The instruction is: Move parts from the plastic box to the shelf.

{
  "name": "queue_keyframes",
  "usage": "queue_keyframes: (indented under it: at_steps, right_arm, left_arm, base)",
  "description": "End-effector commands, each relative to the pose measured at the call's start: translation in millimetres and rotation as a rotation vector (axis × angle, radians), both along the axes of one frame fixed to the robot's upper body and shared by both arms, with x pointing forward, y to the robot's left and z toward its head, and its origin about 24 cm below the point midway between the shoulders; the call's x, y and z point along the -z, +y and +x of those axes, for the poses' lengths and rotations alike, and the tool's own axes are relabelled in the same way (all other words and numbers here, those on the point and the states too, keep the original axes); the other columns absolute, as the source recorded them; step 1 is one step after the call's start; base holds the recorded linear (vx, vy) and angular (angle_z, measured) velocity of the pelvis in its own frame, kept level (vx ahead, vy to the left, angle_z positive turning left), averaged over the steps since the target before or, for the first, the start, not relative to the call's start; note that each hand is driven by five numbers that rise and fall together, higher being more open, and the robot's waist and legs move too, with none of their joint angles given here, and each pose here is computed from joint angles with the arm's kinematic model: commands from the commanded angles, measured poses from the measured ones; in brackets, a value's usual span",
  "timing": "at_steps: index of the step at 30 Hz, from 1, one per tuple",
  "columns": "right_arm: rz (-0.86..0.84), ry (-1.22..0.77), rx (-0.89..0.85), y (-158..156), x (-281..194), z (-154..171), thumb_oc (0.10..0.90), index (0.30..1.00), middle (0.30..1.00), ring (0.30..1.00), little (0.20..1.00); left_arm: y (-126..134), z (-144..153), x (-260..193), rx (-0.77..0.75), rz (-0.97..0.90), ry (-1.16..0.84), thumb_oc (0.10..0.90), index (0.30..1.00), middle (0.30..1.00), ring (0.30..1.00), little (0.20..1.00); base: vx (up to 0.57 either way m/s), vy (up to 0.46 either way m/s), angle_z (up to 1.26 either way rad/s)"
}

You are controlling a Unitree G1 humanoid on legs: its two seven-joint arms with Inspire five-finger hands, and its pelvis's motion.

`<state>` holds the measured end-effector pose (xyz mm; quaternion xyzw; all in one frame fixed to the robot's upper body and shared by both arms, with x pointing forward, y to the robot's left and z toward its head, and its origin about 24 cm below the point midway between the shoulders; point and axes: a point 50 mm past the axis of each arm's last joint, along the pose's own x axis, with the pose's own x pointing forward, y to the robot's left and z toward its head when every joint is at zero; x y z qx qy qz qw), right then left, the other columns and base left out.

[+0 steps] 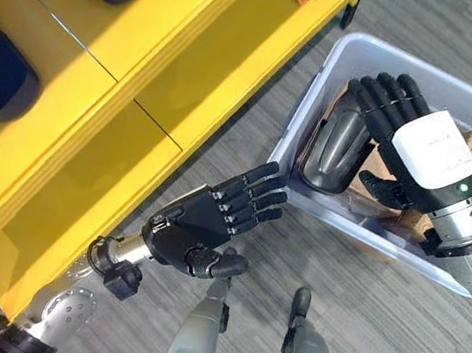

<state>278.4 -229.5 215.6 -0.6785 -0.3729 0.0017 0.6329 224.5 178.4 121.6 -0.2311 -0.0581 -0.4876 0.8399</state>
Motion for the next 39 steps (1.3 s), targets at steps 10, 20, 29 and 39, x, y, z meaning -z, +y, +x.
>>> queue_keyframes:
  at_steps: [10, 20, 29, 39]
  right_arm:
    - [0.04, -0.337, 0.049, -14.5, -60.1, -18.1, 0.9, 1.0, 1.0, 1.0, 1.0]
    - [-0.023, -0.392, 0.093, -20.8, -72.5, -13.8, 0.9, 1.0, 1.0, 1.0, 1.0]
    - [-0.166, -0.443, 0.143, -15.3, -87.6, -2.6, 0.9, 1.0, 1.0, 1.0, 1.0]
    - [-0.257, -0.496, 0.224, -16.9, -105.2, 11.4, 0.9, 1.0, 1.0, 1.0, 1.0]
  left_arm:
    - [-4.8, -16.5, -24.5, 0.073, -0.088, -0.162, 0.9, 1.0, 1.0, 1.0, 1.0]
    - [-3.1, -15.2, -24.3, 0.075, -0.091, -0.162, 0.9, 1.0, 1.0, 1.0, 1.0]
    - [1.7, -14.8, -26.4, 0.094, -0.07, -0.17, 0.9, 1.0, 1.0, 1.0, 1.0]
    - [6.6, -13.7, -23.7, 0.118, -0.032, -0.171, 0.9, 1.0, 1.0, 1.0, 1.0]
  base:
    - [-0.05, -0.034, -0.05]
    - [-0.04, -0.053, 0.02]
    - [-0.03, -0.081, 0.07]
    - [0.0, -0.079, 0.08]
